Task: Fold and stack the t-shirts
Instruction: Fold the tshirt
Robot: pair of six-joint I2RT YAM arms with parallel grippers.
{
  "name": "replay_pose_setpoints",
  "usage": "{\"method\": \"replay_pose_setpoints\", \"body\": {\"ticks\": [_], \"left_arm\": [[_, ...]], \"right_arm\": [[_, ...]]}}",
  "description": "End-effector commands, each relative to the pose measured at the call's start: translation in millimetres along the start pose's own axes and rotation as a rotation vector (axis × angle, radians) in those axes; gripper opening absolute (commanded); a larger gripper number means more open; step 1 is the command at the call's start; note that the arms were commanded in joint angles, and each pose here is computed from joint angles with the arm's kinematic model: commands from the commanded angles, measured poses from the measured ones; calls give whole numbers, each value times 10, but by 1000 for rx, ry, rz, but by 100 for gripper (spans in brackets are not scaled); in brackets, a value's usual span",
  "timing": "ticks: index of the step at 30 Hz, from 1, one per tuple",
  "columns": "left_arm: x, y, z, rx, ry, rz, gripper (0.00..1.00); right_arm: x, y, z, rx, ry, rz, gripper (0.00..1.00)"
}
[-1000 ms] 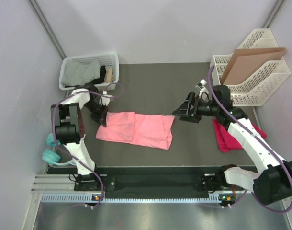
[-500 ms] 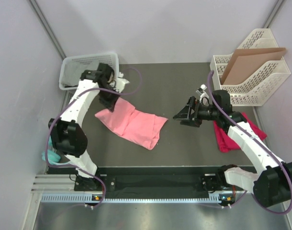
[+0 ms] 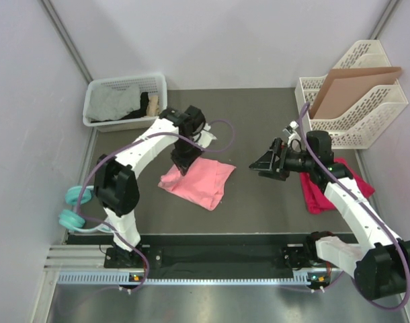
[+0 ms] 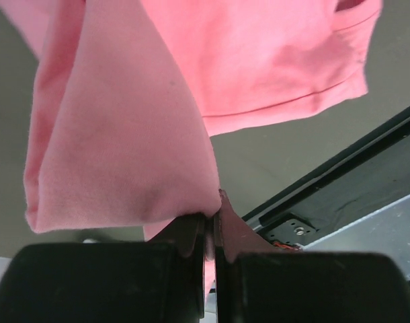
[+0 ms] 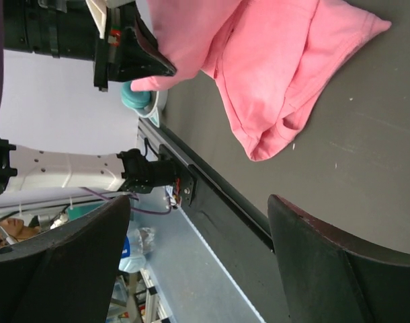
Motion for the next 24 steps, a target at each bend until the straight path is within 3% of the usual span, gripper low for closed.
{"method": "replay_pose_setpoints", "body": {"ticks": [1,12,20,22,23,24], "left_arm": [[84,-235,-198,-37,38,1,0],[273,-769,-616,-6,255,-87,0],[554,-1007,-641,-16,325,-132,1],[638,-1015,-648,-21,346,-120,21],[666,-1012,-652,-17,351,-113,51],[671,-1009,-651,-16,355,-114,69]], "right_arm": [[-69,14,27,-52,-39,-2,83],[-101,76,-42,-48,-20,2,83],[-174,145,-38,-50,-5,-14,83],[-186,160,-35,-51,-6,-15,84],[-196,170,-27,-56,-10,-16,84],[-200,171,-24,-58,-11,-18,84]]}}
Point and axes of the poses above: each gripper's point midway between its finger pads, its own x axis out along the fingers, its own z axis along the line the jaws close on, y = z × x, the point moved 6 cm from there along -x, back along the fingers, and after that the axes turned 15 degrees about x, right-handed, at the moved point
